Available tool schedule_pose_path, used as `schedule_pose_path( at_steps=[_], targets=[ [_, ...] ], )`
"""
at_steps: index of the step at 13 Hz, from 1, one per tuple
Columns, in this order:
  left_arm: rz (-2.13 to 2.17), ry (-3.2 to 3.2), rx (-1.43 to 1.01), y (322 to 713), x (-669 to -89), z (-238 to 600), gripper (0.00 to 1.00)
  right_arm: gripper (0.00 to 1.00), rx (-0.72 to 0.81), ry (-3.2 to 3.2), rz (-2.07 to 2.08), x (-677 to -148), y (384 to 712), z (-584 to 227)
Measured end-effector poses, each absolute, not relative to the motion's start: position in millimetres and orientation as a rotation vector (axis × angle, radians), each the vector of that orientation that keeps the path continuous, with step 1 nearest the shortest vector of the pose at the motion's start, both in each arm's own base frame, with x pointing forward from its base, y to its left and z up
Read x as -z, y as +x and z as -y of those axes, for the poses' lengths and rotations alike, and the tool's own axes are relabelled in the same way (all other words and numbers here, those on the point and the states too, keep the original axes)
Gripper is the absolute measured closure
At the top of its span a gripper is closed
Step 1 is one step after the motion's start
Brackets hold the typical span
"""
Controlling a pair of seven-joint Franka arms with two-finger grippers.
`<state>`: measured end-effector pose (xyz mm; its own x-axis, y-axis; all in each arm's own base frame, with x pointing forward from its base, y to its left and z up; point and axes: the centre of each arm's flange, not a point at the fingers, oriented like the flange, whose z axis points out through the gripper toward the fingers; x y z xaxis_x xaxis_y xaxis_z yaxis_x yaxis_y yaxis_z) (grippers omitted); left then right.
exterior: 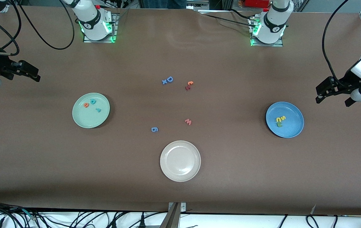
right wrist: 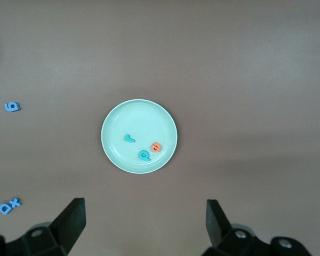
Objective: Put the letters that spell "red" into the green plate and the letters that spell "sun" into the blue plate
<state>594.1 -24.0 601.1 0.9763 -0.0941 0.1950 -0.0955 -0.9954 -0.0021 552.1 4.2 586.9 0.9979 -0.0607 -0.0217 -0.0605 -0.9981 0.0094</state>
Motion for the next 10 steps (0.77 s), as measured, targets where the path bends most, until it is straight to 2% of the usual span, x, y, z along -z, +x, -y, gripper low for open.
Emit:
schedule_pose_path(
  at_steps=[10],
  targets=[
    [0.145, 3.115, -0.317, 594.5, -604.2, 22.4, 0.00, 0.00, 0.032, 3.131, 0.077, -587.5, 552.1, -10.5]
  ],
)
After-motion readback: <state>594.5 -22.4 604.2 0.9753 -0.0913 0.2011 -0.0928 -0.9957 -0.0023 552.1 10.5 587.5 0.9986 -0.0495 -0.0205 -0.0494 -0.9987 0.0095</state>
